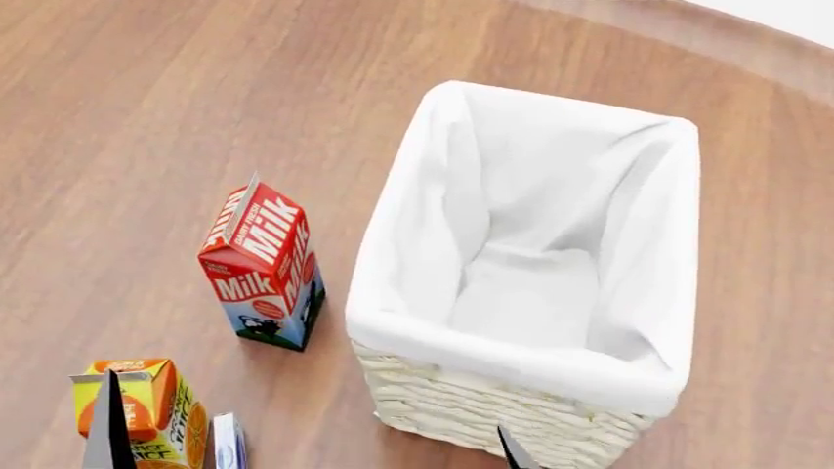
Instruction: Pick up the alphabet soup and the tomato sauce, and put them in the basket.
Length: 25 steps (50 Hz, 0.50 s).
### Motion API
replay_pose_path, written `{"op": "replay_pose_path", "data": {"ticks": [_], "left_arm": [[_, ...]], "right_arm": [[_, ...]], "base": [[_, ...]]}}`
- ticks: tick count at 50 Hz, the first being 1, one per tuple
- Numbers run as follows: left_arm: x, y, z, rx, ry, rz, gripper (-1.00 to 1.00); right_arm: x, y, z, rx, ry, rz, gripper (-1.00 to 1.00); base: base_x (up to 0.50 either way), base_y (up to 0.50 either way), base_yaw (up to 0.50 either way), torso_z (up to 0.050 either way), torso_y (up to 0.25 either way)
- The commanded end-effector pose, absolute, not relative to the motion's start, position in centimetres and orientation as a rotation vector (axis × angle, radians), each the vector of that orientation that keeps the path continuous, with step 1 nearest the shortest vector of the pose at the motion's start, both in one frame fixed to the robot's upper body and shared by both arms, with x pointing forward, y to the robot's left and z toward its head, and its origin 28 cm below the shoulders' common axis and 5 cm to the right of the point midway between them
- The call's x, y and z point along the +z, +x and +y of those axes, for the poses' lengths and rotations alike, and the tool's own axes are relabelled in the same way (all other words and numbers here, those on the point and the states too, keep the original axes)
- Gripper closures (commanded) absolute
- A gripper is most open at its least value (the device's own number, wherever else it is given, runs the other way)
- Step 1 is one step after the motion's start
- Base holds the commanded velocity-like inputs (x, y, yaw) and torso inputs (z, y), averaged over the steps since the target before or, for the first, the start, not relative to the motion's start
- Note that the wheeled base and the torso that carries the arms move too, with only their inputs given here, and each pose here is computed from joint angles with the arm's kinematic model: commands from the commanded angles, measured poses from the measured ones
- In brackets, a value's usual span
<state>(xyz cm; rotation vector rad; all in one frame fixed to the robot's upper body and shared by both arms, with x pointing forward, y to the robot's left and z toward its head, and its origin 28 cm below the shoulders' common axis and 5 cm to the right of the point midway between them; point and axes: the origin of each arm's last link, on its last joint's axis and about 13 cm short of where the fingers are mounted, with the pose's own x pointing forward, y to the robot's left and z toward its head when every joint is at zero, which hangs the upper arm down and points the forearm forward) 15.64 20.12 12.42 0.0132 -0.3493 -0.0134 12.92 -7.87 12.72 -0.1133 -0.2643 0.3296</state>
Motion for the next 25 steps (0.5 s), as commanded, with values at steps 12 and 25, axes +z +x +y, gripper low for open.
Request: {"op": "replay_pose_path", "data": {"ticks": [12,25], "left_arm": [[12.3,16.0,20.1,-0.024,0.004,-0.362,-1.00],[12.3,15.9,20.1,-0.024,0.004,-0.363,-1.00]], "right_arm": [[12.0,9.7,-8.7,0.438,-0.138,-0.216,-1.00],[10.7,9.2,-8.7,0.477,-0.164,-0.101,-1.00]], "base": [[0.00,0.00,0.00,0.000,0.000],[0.00,0.00,0.00,0.000,0.000]]}}
